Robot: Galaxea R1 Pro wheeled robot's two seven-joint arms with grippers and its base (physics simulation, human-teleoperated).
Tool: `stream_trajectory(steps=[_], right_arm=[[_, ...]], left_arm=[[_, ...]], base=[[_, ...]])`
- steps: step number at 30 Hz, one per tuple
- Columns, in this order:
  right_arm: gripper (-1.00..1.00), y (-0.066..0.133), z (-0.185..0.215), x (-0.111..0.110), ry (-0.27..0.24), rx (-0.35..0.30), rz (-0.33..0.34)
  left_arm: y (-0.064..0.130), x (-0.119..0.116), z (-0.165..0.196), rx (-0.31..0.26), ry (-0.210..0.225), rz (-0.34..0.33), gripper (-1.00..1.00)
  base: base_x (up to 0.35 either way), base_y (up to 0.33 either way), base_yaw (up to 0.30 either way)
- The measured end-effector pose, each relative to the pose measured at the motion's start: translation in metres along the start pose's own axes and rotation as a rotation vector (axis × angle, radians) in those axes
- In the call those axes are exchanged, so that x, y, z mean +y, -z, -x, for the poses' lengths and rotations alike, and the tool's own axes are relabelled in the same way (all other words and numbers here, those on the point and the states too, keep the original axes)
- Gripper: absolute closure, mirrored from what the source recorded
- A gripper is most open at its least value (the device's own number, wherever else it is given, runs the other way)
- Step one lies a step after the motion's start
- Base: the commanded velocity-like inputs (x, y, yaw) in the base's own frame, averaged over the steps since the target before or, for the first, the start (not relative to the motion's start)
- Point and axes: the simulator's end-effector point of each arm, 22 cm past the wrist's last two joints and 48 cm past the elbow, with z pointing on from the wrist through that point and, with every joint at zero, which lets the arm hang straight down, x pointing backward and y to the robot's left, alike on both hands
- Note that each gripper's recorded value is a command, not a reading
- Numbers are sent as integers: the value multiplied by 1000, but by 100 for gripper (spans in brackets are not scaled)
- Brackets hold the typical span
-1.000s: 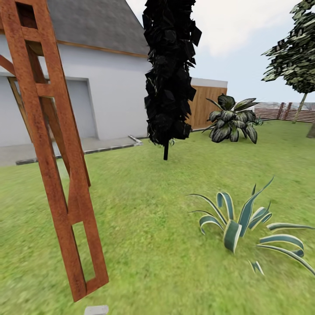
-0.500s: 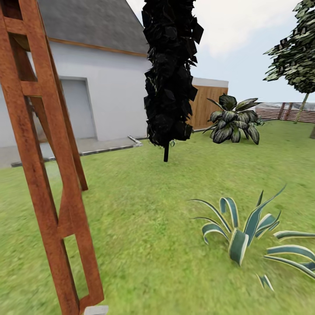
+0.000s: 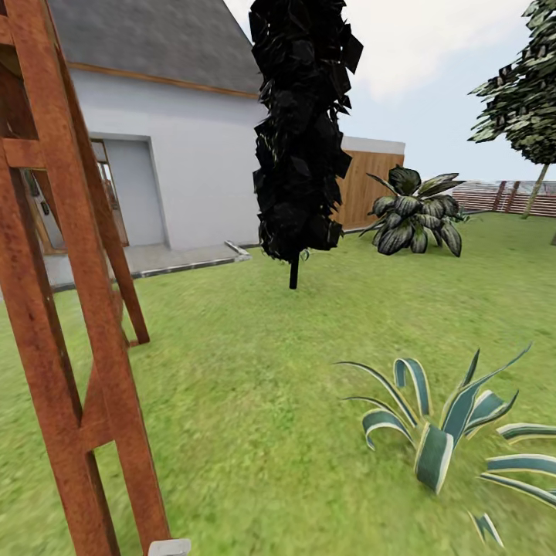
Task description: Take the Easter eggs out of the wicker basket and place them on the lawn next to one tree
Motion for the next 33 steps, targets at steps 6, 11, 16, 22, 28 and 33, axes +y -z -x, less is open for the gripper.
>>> stream_trajectory(steps=[6, 11, 16, 22, 28, 33], right_arm=[[-100, 0, 0, 0, 0, 0, 0], [-100, 0, 0, 0, 0, 0, 0], [-100, 0, 0, 0, 0, 0, 0], [-100, 0, 0, 0, 0, 0, 0], [-100, 0, 0, 0, 0, 0, 0], [-100, 0, 0, 0, 0, 0, 0]], left_arm=[[0, 0, 0, 0, 0, -1, -100], [0, 0, 0, 0, 0, -1, -100], [0, 0, 0, 0, 0, 0, -100], [0, 0, 0, 0, 0, 0, -100], [0, -1, 0, 0, 0, -1, -100], [0, 0, 0, 0, 1, 0, -100]], base=[[329, 0, 0], [329, 0, 0], [329, 0, 0], [329, 0, 40], [329, 0, 67], [329, -7, 74]])
